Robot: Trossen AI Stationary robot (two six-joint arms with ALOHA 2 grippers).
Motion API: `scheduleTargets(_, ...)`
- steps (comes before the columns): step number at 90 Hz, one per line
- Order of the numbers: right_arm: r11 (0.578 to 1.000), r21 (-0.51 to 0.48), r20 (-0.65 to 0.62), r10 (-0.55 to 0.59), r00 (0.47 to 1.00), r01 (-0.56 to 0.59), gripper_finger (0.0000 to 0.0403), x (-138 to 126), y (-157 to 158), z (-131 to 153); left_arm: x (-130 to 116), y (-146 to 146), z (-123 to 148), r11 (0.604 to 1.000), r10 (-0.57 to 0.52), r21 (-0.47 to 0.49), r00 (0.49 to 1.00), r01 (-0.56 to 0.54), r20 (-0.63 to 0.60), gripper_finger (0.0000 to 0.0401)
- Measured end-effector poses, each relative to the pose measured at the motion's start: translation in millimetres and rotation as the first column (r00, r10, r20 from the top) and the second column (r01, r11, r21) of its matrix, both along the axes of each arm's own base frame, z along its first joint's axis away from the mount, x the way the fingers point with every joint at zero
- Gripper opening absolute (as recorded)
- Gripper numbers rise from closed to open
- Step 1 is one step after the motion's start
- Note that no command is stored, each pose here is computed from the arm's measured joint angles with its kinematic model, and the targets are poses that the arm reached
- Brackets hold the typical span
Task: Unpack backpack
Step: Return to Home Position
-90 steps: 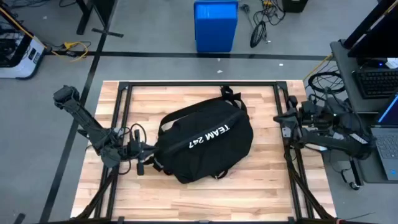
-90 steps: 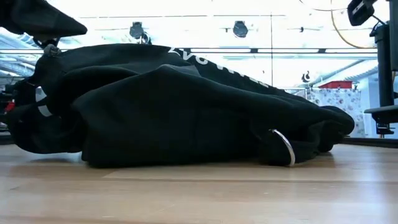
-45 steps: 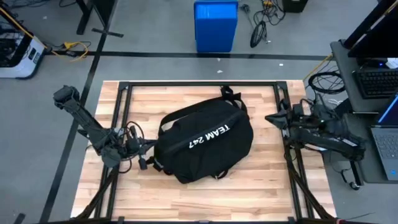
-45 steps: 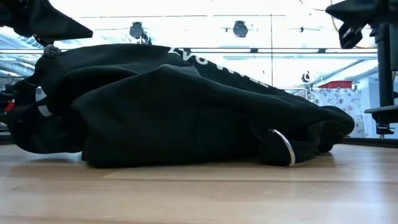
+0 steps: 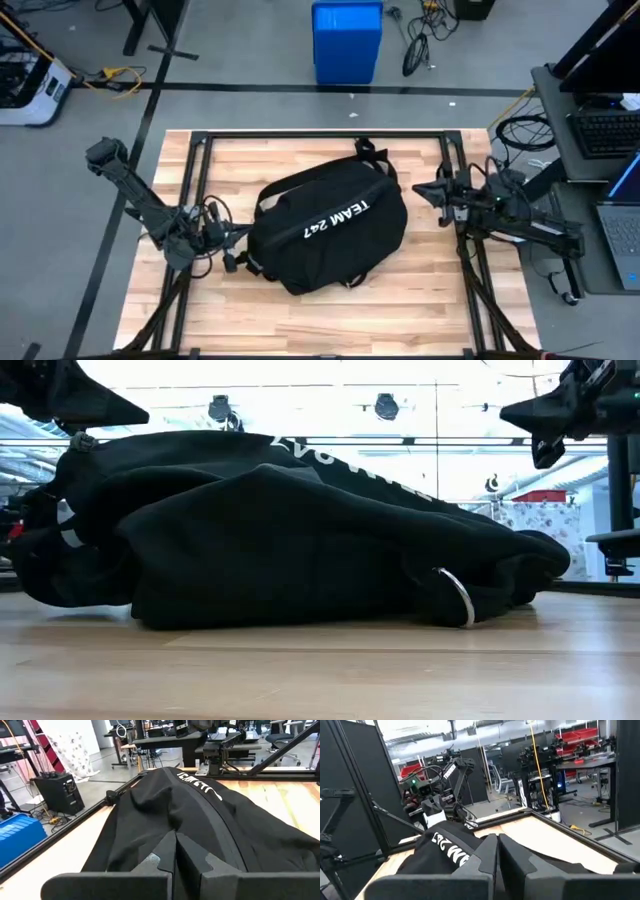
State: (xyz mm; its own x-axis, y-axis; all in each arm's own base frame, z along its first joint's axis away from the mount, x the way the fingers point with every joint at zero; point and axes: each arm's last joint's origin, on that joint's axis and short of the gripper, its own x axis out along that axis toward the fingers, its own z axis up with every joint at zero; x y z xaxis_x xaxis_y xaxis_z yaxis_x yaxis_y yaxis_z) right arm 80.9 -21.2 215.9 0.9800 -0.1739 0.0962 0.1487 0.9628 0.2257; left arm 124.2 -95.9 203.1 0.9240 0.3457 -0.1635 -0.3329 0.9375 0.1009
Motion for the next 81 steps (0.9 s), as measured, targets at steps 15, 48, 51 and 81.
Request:
scheduleTargets(15,1.000,-0.007,0.049,0.001,0.999,-0.001,0.0000,5,-2,-10,0,0,0,1.000,0.000,0.000,1.000,0.000,0.000,0.0000)
scheduleTargets(48,0.999,0.010,-0.009,-0.053,0.999,0.053,0.0000,11,-5,-33,0,2,0,0.999,0.026,0.041,1.000,-0.026,-0.007,0.0000)
scheduleTargets(51,0.998,0.012,-0.016,-0.059,0.998,0.059,0.0000,11,-5,-35,-1,2,-1,0.999,0.027,0.045,1.000,-0.026,-0.011,0.0000)
scheduleTargets(81,0.997,0.036,-0.071,-0.064,0.995,0.067,0.0000,13,-5,-47,-2,7,-8,0.996,0.085,0.036,0.996,-0.084,-0.031,0.0000)
